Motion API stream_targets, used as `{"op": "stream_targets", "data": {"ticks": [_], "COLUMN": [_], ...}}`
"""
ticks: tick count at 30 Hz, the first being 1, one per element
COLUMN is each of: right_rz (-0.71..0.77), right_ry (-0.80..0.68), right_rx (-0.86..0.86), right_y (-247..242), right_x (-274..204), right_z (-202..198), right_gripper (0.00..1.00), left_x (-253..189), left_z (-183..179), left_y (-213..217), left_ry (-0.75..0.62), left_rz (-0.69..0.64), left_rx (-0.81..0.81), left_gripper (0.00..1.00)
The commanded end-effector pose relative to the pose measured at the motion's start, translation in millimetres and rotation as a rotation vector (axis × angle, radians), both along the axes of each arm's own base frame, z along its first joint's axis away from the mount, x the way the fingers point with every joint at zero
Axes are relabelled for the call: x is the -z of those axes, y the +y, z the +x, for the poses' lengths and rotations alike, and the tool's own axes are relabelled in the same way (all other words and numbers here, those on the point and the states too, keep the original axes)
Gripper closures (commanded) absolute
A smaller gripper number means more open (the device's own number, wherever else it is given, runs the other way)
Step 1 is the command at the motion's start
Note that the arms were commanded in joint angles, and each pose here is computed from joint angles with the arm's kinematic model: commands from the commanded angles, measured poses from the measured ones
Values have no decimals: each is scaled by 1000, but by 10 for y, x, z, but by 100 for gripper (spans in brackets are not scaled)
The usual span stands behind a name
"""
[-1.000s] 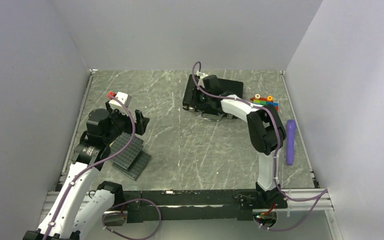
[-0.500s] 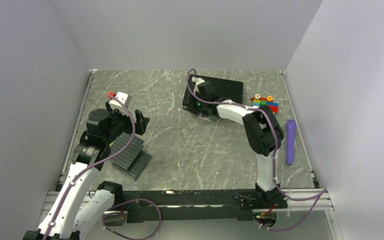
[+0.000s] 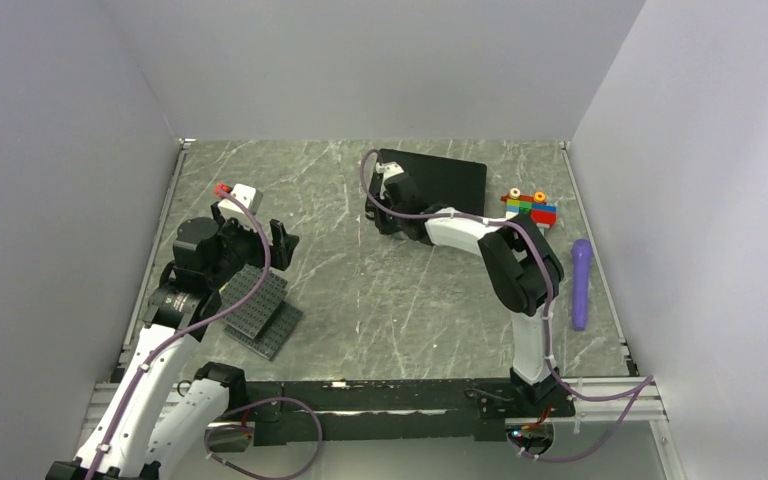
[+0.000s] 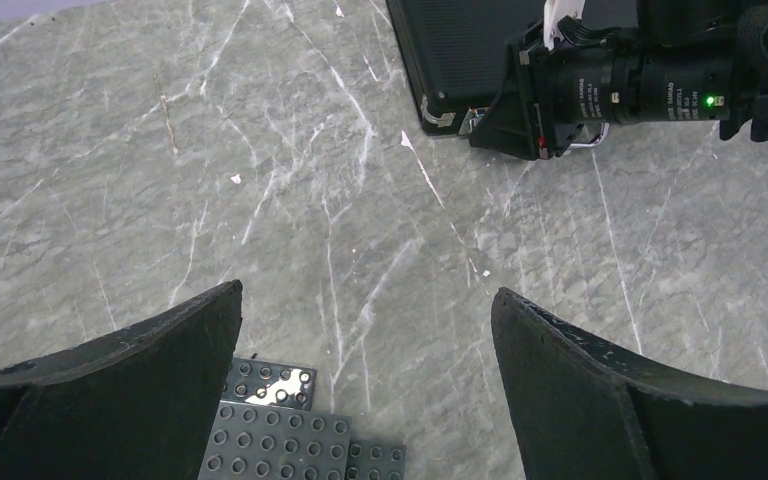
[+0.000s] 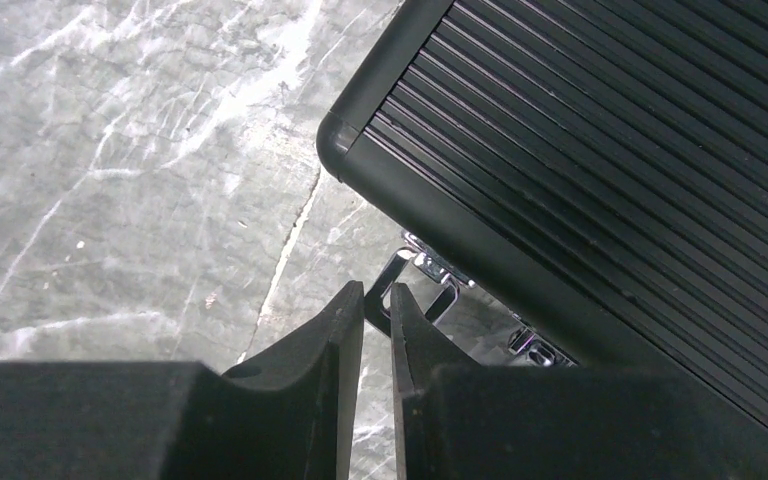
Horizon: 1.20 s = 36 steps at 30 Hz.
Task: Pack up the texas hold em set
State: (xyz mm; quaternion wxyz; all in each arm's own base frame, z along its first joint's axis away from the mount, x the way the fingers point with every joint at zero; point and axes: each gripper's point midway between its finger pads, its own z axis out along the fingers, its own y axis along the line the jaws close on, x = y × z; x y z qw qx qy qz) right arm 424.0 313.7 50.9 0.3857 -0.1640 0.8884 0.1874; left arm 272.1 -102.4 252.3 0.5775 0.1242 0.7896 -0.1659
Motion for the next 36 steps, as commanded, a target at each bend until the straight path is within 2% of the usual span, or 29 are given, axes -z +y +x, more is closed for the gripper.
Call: {"op": "stream_targets", "data": {"ticks": [1,13,19,24,27,32,36], "right_rz": [-81,-146,-100,-88,-95,-84,-77], "right_ry": [17,-196,-237,-266,-249,-216,-162], "right_rx": [-30,-38,-42,-21,-15,20,54], "right_y": [27,116,169,142,71,-44,-133], "right_x": [152,65,-420,-892,-987,-1042,-898], "right_z": [-256,-389,-360,-137,4,307,492], "right_gripper": [81,76,75,75,75,75,76], "left_x": [-156,-160,-164,-173,-181,-180,-180], "left_z": [23,14,10,4,2,2,4], "left_y": [9,7,4,7,7,10,13], "left_ry": [-62,-64,-65,-68,-70,-70,-70], "left_rz": [-10,-11,-13,-15,-16,-15,-14], "left_rx": [-3,-1,0,-1,0,-2,-5], "left_gripper": [2,2,2,2,2,2,2]}}
